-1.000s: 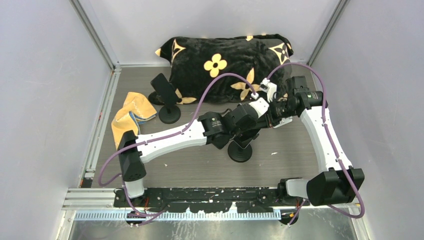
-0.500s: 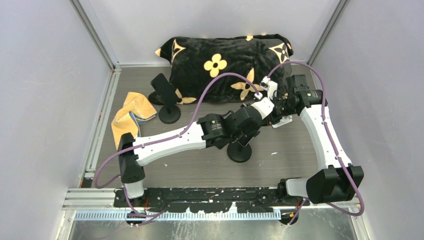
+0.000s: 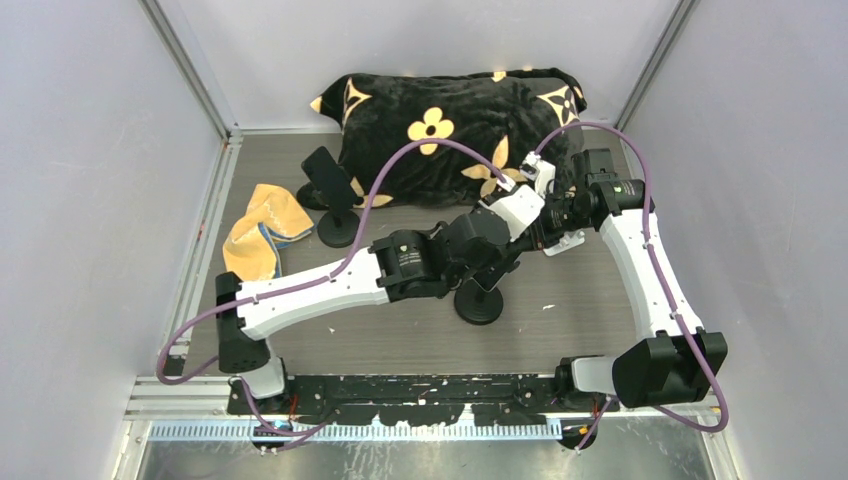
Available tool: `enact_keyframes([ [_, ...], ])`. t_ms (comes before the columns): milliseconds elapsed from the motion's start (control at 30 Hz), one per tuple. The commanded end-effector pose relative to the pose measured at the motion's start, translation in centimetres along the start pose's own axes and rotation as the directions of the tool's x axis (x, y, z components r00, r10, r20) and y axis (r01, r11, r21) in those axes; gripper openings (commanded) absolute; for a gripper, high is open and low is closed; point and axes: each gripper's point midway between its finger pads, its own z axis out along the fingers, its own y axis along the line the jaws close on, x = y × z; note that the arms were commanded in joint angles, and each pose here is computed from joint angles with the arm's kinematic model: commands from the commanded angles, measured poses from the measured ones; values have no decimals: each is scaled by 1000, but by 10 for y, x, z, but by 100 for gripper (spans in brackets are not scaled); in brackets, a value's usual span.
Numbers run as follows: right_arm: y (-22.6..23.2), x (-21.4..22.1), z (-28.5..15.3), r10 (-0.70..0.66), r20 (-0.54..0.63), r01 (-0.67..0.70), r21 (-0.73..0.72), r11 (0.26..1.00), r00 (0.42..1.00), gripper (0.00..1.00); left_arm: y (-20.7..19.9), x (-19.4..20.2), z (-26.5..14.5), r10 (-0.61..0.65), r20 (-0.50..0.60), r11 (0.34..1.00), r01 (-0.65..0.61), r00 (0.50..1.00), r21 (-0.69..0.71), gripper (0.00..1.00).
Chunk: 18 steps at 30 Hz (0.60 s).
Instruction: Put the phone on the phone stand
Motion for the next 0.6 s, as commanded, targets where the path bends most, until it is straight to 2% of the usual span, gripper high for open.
enact_keyframes([
  [0, -37, 11, -1, -35, -56, 43, 164, 986, 998, 1, 12, -24, -22, -64, 115, 998, 61, 991, 27, 51],
  [100, -30, 11, 0, -45, -46, 51, 131, 990, 998, 1, 13, -12, -22, -88, 120, 994, 79, 989, 77, 61],
  [233, -22, 12, 2, -59, -31, 61, 85, 994, 998, 2, 20, 5, -22, -176, 121, 975, 156, 977, 161, 68],
  [367, -14, 15, 4, -65, -26, 66, 39, 997, 998, 2, 31, 15, -25, -352, 108, 904, 308, 930, 298, 69],
  [567, -4, 23, 12, -37, -32, 35, -54, 998, 999, 2, 54, 38, -27, -497, 49, 821, 452, 866, 348, 69],
])
